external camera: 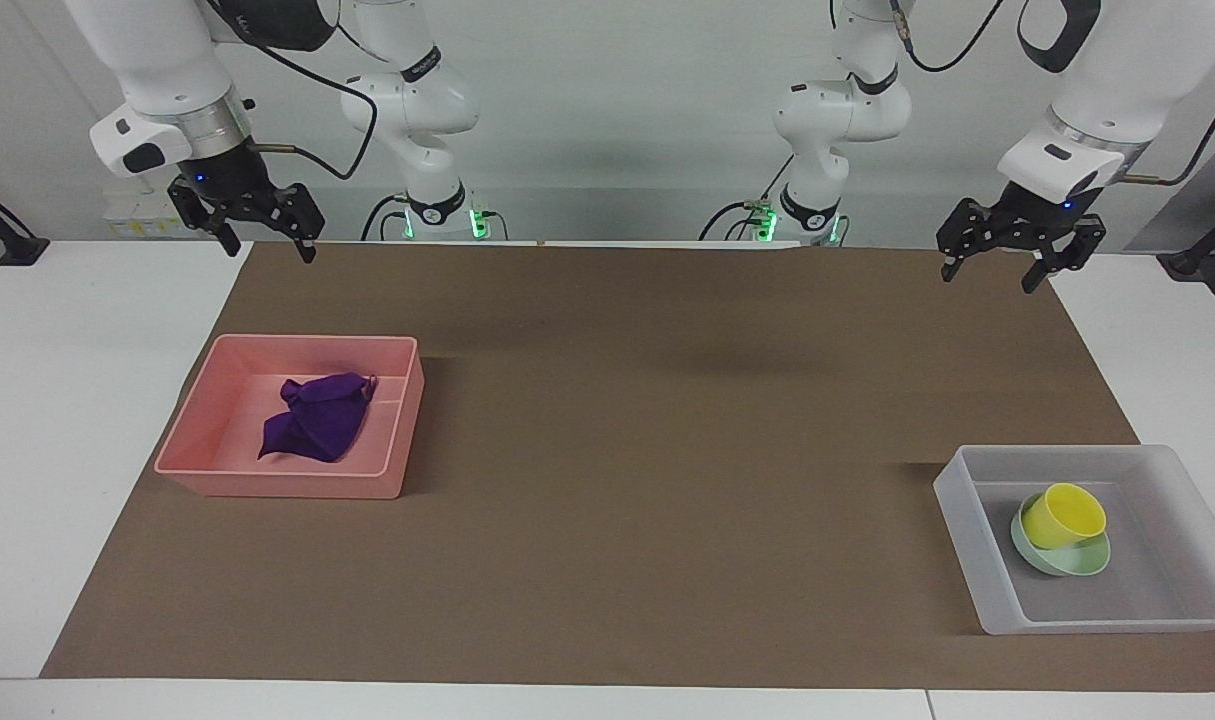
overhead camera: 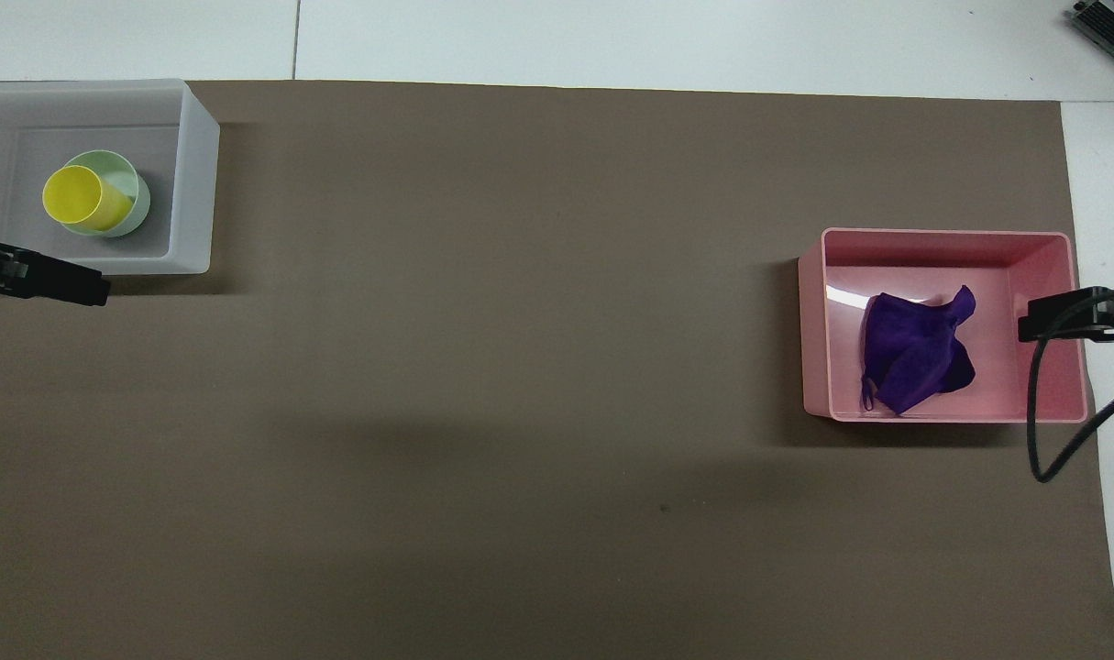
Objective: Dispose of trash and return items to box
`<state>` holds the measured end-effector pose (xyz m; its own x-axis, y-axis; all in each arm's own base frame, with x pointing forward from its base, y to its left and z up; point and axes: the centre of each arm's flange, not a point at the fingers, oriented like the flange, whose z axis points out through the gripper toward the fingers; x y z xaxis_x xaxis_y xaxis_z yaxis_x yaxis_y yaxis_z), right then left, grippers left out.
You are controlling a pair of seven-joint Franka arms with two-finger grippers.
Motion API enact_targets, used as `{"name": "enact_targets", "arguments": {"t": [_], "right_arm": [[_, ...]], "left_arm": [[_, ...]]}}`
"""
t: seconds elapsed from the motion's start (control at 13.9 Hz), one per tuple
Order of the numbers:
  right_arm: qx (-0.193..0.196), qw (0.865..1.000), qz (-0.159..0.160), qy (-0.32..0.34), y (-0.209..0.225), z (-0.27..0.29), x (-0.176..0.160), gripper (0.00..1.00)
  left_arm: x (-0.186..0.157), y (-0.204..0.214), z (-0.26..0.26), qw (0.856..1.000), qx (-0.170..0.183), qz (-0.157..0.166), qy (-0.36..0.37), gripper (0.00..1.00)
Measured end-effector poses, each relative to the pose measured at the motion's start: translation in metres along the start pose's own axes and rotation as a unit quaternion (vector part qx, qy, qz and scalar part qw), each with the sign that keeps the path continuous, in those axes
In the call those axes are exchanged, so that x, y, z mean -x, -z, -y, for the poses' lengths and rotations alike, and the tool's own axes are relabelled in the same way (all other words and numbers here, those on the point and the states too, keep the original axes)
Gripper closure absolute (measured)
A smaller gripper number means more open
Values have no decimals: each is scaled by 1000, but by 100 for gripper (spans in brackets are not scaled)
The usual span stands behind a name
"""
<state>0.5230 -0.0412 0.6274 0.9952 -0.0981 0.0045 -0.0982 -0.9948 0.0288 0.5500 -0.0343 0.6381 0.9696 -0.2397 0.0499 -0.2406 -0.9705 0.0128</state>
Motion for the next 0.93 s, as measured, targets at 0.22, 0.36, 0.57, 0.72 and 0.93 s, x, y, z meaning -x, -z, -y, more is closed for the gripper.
{"name": "enact_targets", "arguments": {"t": [0.22,0.36,0.57,0.72,0.93], "right_arm": [[0,1000,0,0,0,0,0,0],[0,1000,0,0,0,0,0,0],[0,1000,0,1,4,3,2,0],[0,1000,6,-8,10,8,7,0],[0,1000,7,-9,17,17,10,0]], "left_arm": [[1,0,7,1000,4,0,7,0],[2,-1,9,1000,4,2,9,0],[2,-2,10,1000,4,3,11,0],[3,-1,12,1000,4,3,13,0],[4,-1,20,1000,4,3,20,0]]}}
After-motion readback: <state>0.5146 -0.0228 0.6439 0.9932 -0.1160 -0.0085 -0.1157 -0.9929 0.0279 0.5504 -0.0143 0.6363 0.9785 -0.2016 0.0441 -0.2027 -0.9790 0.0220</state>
